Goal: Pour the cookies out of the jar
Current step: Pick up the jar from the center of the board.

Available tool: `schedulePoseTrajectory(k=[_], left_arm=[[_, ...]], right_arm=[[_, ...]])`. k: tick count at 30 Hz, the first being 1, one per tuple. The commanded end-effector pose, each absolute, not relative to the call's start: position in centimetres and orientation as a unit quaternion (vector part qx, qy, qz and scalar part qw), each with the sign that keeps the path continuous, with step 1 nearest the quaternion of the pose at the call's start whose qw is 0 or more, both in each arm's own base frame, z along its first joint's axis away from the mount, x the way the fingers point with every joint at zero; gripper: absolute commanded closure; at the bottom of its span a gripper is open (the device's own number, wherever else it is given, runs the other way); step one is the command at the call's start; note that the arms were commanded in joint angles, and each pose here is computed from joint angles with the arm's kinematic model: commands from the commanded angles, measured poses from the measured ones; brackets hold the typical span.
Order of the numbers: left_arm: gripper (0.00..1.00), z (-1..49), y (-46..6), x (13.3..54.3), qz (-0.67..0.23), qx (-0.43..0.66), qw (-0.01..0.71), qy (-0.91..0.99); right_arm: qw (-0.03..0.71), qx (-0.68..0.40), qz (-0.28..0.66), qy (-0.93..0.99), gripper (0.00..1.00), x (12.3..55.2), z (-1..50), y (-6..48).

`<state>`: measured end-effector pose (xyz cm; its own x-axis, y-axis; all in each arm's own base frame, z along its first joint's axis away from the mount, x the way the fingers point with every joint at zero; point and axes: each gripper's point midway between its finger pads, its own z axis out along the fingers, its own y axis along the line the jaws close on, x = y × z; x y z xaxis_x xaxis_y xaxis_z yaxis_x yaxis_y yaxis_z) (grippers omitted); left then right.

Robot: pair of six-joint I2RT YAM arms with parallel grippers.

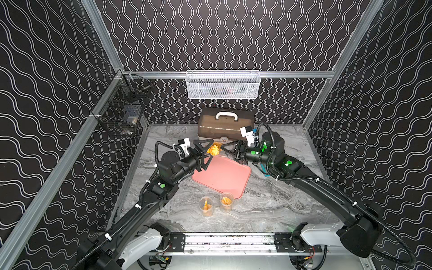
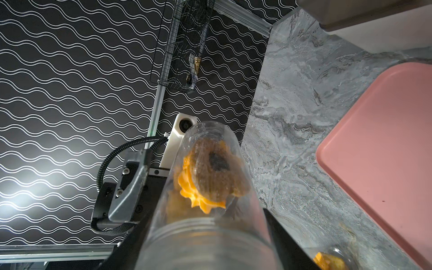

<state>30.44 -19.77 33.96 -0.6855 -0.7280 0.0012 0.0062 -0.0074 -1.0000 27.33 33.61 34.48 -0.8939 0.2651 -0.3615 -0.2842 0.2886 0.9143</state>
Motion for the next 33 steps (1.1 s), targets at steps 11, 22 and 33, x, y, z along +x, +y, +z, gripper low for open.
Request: schedulePoseTrajectory(k=[11, 22, 33], left_arm=[[0.07, 34.8, -19.9, 31.4, -0.648, -0.274, 0.301, 0.644], [0.12, 35.1, -19.9, 31.4, -0.646, -0.273, 0.302, 0.645], [0.16, 34.8, -20.1, 31.8, -0.654, -0.280, 0.290, 0.640]], right_arm=[[0.237, -0.021, 0.611, 0.755, 0.33, 26.2, 35.6, 33.3], [0.227, -0.025, 0.614, 0.755, 0.33, 26.0, 34.7, 33.7], [0.224, -0.027, 0.612, 0.758, 0.32, 25.8, 33.8, 34.1]])
